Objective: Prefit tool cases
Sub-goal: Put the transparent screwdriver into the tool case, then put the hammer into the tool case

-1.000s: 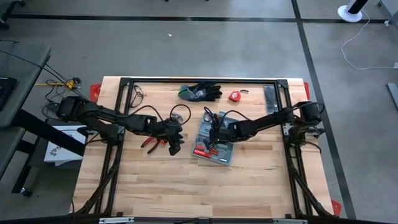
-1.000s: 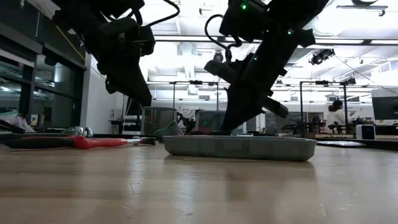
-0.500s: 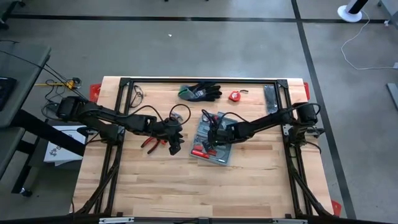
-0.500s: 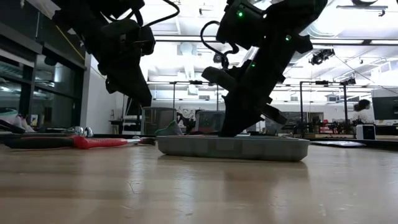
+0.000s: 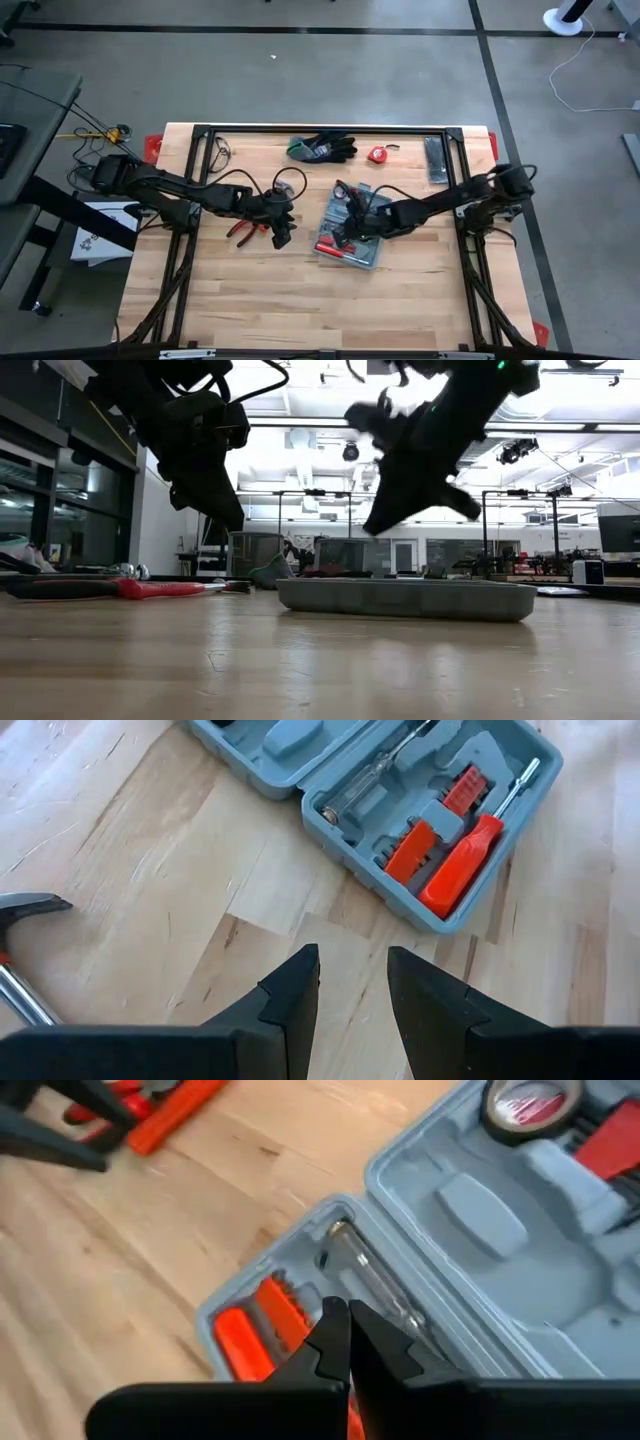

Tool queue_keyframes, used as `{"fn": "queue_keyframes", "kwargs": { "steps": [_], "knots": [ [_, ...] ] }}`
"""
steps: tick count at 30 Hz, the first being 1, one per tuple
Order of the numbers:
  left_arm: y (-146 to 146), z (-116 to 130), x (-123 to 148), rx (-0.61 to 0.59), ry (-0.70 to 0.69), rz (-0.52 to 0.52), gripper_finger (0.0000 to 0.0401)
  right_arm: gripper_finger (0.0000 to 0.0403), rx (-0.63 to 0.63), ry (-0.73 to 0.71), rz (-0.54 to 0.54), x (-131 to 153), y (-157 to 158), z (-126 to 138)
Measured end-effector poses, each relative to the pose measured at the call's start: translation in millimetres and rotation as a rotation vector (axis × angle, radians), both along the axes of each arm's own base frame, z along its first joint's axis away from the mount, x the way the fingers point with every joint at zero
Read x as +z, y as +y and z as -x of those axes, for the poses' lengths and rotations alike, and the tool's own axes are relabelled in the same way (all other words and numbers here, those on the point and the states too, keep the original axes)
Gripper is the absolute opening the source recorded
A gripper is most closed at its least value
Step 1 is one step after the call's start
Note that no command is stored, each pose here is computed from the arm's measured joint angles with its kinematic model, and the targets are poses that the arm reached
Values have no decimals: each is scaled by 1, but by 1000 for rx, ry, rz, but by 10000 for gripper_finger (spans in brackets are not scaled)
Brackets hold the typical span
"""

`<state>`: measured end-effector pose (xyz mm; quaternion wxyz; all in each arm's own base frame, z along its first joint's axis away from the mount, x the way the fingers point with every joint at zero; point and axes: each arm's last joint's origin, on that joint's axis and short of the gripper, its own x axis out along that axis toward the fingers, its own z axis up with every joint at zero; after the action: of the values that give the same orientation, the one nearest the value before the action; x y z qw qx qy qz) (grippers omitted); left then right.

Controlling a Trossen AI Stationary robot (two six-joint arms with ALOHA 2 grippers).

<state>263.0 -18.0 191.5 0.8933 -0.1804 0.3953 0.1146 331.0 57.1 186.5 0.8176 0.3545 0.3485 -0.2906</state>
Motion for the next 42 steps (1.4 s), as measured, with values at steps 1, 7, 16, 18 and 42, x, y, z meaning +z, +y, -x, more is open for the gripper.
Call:
{"fn": "queue_keyframes", "kwargs": {
  "steps": [1,7,16,18,42],
  "knots": [
    [0,0,0,0,0,-1,115,0,6,-11,4,5,3,3],
    [0,0,0,-2,1,-14,115,0,58,-96,-24,40,23,23],
    [6,-1,1,142,-31,-21,115,0,69,63,66,56,20,60],
    [5,-2,3,154,-51,-9,115,0,74,85,80,56,18,62],
    [30,-38,-62,-196,10,215,115,0,-390,108,-214,-6,42,106]
  ]
}}
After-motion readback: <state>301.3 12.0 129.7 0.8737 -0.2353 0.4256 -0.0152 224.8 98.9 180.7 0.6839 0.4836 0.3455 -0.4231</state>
